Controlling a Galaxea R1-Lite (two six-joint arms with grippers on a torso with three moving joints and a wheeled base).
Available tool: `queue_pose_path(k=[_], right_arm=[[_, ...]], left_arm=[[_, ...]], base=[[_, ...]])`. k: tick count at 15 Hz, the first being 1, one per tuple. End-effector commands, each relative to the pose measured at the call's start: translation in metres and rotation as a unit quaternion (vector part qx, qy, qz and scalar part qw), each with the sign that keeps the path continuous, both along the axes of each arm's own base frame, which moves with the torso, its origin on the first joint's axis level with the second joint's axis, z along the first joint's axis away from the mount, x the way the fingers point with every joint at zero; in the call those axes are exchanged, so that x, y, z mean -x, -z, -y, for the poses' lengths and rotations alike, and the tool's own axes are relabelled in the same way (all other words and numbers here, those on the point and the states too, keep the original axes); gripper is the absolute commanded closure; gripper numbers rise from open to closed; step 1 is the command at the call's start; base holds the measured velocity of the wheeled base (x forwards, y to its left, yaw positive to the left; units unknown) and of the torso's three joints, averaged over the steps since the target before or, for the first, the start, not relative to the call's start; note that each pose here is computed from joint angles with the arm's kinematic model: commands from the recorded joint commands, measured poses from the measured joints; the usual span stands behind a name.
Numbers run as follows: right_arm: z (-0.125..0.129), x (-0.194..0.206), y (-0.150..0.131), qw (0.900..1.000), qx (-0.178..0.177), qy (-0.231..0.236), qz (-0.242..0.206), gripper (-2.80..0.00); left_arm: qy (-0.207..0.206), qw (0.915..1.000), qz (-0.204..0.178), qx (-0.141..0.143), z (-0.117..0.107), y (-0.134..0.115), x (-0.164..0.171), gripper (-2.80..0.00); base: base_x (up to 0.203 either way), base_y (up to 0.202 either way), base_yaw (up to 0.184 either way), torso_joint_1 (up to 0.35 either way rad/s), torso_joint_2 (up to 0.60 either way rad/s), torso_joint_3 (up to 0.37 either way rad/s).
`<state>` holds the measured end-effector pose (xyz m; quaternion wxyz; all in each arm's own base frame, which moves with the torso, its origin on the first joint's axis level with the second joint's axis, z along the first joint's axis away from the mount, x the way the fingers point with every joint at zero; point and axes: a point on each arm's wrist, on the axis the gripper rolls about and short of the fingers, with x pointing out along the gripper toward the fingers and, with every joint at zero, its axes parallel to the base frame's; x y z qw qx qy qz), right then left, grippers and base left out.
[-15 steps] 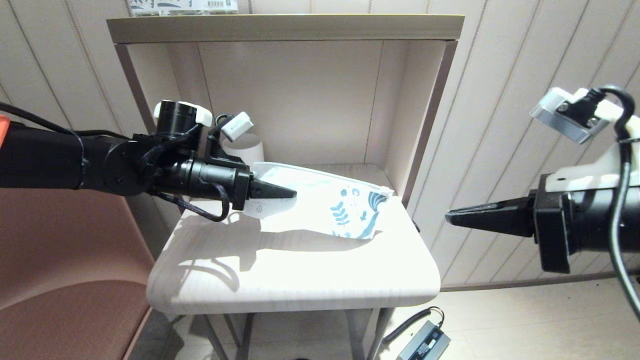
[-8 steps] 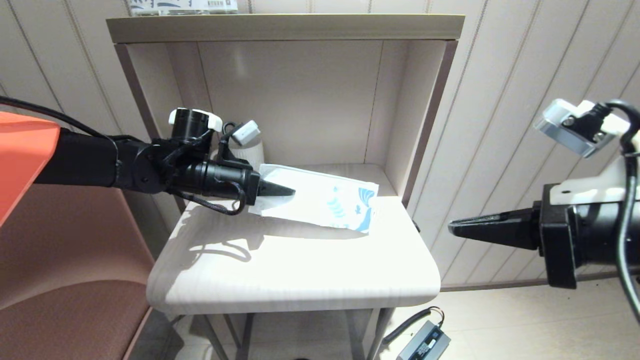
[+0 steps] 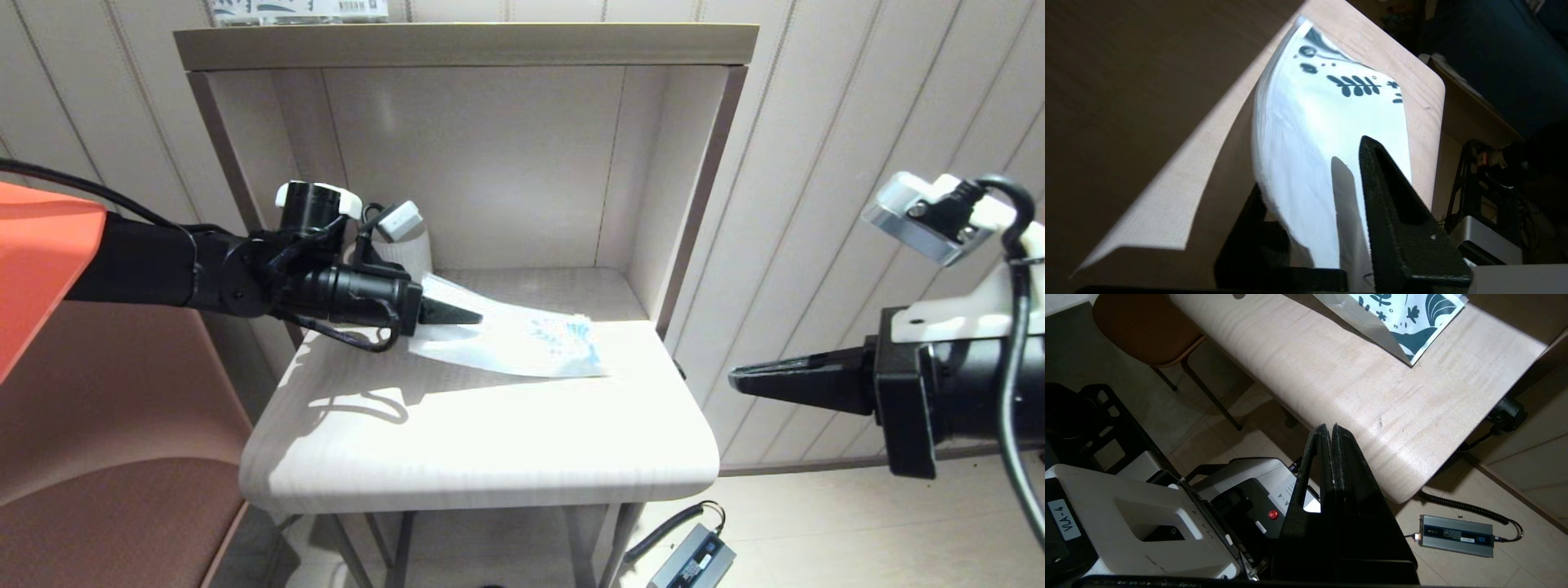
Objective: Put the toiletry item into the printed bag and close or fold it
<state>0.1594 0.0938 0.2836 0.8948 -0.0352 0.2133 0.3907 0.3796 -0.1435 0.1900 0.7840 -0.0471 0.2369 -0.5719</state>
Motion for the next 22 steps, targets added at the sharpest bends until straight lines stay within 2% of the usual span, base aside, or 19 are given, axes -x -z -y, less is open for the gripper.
queue_pose_path(k=[1, 6, 11, 13, 18, 19, 22], right_arm=[[0.000, 0.000, 0.001, 1.000, 0.001, -0.001, -0.002, 0.00], [0.001, 0.001, 0.004, 1.000, 0.002, -0.001, -0.006, 0.00], [0.007, 0.013, -0.002, 1.000, -0.006, -0.002, 0.010, 0.00], [0.009, 0.018, -0.001, 1.000, -0.009, -0.005, 0.011, 0.00], [0.017, 0.029, -0.005, 1.000, -0.019, -0.003, 0.024, 0.00], [0.019, 0.034, -0.007, 0.999, -0.022, -0.002, 0.029, 0.00], [0.030, 0.053, -0.008, 0.998, -0.032, 0.001, 0.047, 0.00]], left_arm=[[0.003, 1.0000, 0.005, 0.004, -0.001, -0.005, 0.003, -2.80], [-0.005, 0.9999, 0.013, 0.004, -0.011, -0.014, 0.012, -2.80], [-0.039, 0.9988, 0.029, 0.003, -0.048, -0.037, 0.051, -2.80], [-0.069, 0.9970, 0.034, -0.006, -0.069, -0.038, 0.067, -2.80], [-0.146, 0.9874, 0.049, -0.037, -0.102, -0.037, 0.068, -2.80], [-0.167, 0.9836, 0.048, -0.048, -0.109, -0.036, 0.070, 0.00], [-0.198, 0.9766, 0.065, -0.054, -0.121, -0.048, 0.112, 0.00]], base=[[0.000, 0.000, 0.000, 0.000, 0.00, 0.000], [0.000, 0.000, 0.000, 0.000, 0.00, 0.000], [0.000, 0.000, 0.000, 0.000, 0.00, 0.000], [0.000, 0.000, 0.000, 0.000, 0.00, 0.000], [0.000, 0.000, 0.000, 0.000, 0.00, 0.000], [0.000, 0.000, 0.000, 0.000, 0.00, 0.000], [0.000, 0.000, 0.000, 0.000, 0.00, 0.000]])
